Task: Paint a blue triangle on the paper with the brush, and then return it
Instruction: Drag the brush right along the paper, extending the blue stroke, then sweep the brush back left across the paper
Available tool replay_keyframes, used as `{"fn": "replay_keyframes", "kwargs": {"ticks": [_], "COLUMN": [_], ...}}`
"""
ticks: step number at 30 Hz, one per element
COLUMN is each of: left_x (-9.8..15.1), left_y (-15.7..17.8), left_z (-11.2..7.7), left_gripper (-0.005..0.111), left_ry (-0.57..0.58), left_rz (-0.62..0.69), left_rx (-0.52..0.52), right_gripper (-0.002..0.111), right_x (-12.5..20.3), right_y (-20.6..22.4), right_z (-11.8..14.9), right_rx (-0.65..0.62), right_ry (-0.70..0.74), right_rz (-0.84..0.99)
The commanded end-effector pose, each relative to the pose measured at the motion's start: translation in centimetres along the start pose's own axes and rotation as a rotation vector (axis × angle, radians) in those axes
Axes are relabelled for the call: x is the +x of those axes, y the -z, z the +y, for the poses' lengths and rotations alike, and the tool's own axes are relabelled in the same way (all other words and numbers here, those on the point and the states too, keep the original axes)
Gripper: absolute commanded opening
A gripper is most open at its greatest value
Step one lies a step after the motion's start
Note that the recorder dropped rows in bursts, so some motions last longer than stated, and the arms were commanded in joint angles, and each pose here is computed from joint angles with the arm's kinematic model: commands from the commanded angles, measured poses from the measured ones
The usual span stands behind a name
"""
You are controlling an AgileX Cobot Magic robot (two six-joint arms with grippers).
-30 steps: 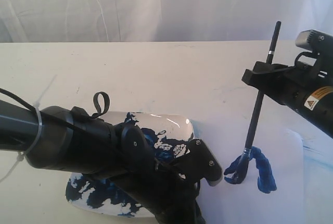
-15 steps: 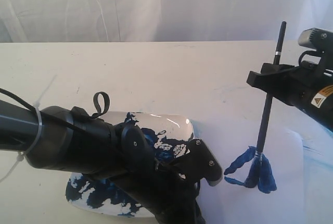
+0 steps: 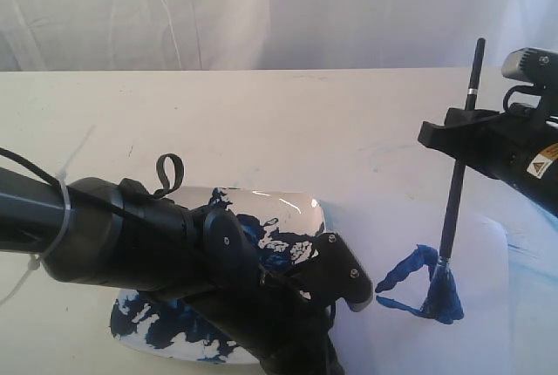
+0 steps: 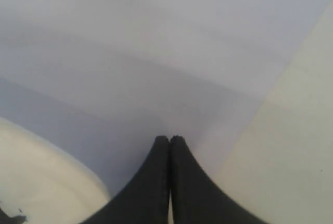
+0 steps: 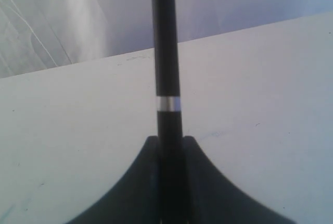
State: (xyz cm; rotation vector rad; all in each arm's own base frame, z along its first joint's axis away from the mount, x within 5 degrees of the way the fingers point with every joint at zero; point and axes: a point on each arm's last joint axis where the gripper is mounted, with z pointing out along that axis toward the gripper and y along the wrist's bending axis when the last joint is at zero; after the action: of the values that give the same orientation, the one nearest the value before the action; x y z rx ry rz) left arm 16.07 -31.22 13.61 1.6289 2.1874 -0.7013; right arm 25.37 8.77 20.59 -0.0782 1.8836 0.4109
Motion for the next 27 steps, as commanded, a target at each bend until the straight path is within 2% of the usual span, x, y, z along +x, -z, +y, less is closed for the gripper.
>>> {"fn": "replay_keyframes", "kwargs": {"ticks": [1,11,22,27], "left_x": [0.6,0.6,0.6,0.6], "left_y": [-0.3,-0.3,-0.3,-0.3], "left_z": [-0.3,-0.3,-0.3,-0.3], "left_gripper": [0.0,0.0,0.0,0.0], "left_ry": [0.002,0.002,0.002,0.002], "left_rz": [0.029,0.029,0.029,0.029], "left_rx": [0.025,0.025,0.025,0.025], "right_gripper": [0.0,0.0,0.0,0.0], "right_x": [0.0,0.1,-1.2,-2.1], "right_y": [0.1,0.2,1.2,1.5], "right_z": [-0.2,-0.2,-0.4,-0.2], "right_rx": [0.016,0.023,0.067,0.047], "right_ry": [0.018,0.054,0.05,-0.068], "right_rz": [-0.001,0.017,-0.042,-0.113]}}
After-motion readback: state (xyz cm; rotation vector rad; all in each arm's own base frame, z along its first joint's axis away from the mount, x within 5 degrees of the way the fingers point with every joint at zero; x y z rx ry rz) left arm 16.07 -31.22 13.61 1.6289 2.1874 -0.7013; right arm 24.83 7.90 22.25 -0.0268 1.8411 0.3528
